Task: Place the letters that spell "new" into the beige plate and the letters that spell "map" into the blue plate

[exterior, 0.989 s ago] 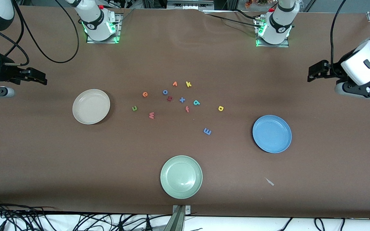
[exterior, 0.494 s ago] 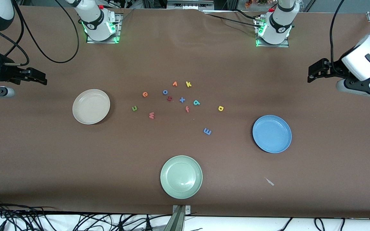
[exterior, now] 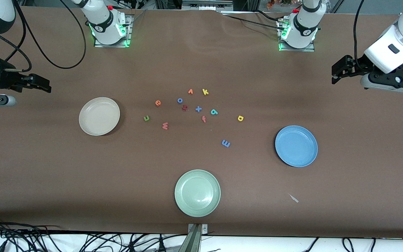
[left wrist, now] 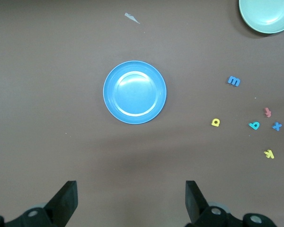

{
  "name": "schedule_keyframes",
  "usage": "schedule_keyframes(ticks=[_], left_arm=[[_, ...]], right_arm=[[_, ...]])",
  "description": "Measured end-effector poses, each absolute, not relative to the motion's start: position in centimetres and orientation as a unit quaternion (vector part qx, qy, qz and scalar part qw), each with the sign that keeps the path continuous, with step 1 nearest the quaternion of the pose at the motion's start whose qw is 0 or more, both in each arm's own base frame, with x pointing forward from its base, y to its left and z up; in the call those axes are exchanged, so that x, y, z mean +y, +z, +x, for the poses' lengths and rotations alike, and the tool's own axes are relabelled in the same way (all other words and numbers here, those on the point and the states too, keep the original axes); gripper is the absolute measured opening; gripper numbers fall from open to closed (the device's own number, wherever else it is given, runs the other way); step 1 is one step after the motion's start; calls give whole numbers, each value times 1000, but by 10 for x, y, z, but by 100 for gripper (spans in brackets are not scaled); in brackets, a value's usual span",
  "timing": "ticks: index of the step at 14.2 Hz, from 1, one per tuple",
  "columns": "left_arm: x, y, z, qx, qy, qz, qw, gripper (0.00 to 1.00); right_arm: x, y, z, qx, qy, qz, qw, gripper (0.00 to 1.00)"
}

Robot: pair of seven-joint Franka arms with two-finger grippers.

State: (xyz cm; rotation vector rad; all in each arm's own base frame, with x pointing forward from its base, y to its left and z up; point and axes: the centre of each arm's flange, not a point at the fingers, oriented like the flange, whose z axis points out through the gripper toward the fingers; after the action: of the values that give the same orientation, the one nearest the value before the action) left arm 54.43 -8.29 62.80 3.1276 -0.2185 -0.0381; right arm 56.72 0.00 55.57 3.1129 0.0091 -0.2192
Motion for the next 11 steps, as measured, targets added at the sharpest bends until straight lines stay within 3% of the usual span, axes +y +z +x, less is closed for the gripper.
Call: schedule_keyframes(ticks=[11], left_arm=[[-73,626,533,-62,-19,998,2,100]], right_arm=[[0,556,567,3,-70,997,11,100]])
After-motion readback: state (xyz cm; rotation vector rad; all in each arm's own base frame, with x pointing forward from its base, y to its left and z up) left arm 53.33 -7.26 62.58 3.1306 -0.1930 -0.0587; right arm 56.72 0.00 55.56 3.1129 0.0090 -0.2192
